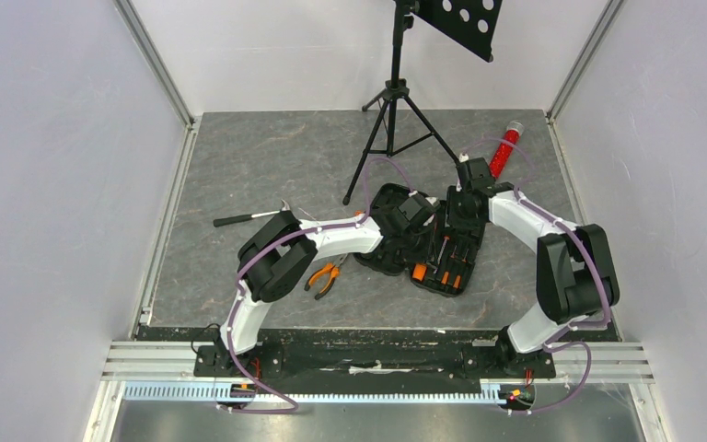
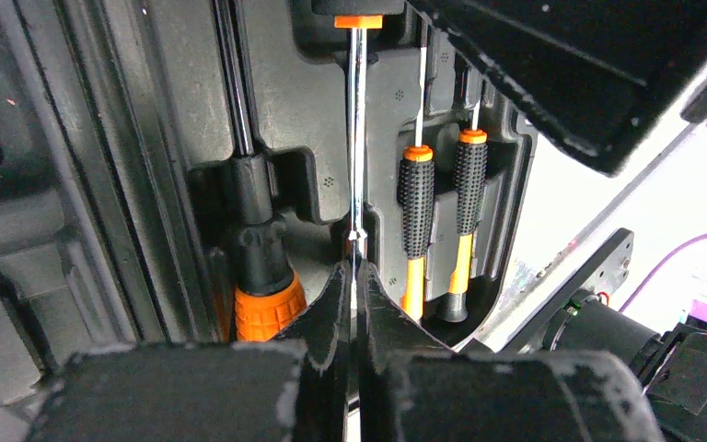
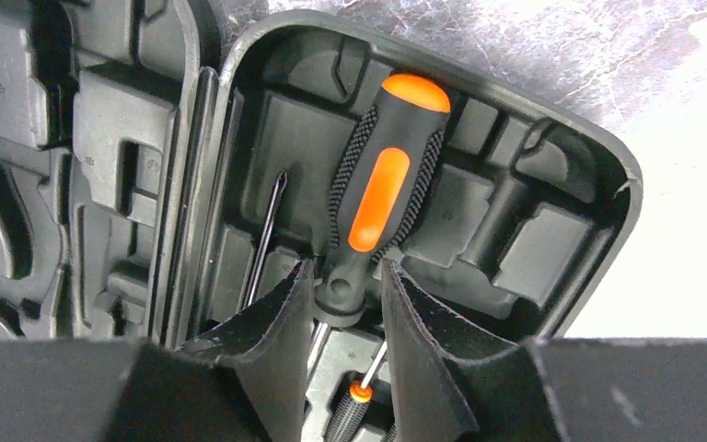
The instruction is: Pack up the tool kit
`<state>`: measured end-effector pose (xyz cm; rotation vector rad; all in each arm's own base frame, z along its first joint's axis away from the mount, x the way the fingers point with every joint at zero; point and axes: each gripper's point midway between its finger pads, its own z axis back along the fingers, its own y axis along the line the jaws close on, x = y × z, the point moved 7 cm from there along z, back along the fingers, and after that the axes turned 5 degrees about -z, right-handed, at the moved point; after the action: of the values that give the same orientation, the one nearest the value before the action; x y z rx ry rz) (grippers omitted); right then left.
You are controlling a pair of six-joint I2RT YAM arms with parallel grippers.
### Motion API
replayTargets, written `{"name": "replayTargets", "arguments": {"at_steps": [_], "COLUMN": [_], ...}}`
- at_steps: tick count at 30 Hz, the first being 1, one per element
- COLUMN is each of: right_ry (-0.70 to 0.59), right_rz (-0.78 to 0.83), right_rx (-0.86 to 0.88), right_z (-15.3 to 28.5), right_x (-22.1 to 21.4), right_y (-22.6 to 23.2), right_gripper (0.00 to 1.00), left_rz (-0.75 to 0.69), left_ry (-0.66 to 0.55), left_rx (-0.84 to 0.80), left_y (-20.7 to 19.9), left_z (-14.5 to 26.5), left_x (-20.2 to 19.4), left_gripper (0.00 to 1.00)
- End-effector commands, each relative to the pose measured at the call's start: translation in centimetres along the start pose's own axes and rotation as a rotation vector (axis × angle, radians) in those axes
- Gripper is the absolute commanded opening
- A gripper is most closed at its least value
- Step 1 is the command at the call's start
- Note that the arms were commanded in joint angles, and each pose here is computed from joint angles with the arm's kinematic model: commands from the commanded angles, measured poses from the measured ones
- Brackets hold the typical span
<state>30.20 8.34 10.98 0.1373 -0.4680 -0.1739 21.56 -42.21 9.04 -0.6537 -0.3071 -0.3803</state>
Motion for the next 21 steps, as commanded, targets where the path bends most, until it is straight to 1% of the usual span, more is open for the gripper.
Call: {"name": "replayTargets", "arguments": {"at_steps": [1, 9, 10, 11, 13, 14, 16, 21], "right_ry": [-0.058, -0.059, -0.059, -0.053, -0.019, -0.001, 0.041, 0.16], "right_rz": [-0.055, -0.083, -0.084, -0.082, -0.072, -0.066, -0.053, -0.008], "right_rx": [0.035, -0.04, -0.049, -0.059, -0.079, -0.092, -0.111, -0.185], "right_z": [-0.1, -0.9, -1.0, -1.2, -1.7, -2.1, -2.9, -4.6], "right_x": [1.9, 2.0, 2.1, 2.0, 1.5, 1.0, -0.5, -5.6], "right_y": [1.2, 0.6, 0.5, 0.4, 0.1, -0.2, -0.7, -2.3], "right_gripper": [0.35, 0.26, 0.23, 0.18, 0.03, 0.0, 0.0, 0.0], "left_rz": [-0.023, -0.027, -0.027, -0.026, -0.025, -0.026, -0.025, -0.033], "left_ry": [0.165, 0.168, 0.169, 0.169, 0.172, 0.175, 0.182, 0.224], "left_rx": [0.181, 0.181, 0.181, 0.18, 0.177, 0.178, 0.184, 0.212], "left_y": [3.9, 3.9, 3.9, 3.9, 3.9, 3.9, 4.1, 4.8], "left_z": [-1.4, -1.4, -1.4, -1.4, -1.4, -1.4, -1.5, -1.5], "left_x": [-4.2, -4.2, -4.2, -4.2, -4.3, -4.3, -4.5, -5.3], "left_gripper": [0.02, 0.02, 0.02, 0.02, 0.02, 0.02, 0.02, 0.02]}}
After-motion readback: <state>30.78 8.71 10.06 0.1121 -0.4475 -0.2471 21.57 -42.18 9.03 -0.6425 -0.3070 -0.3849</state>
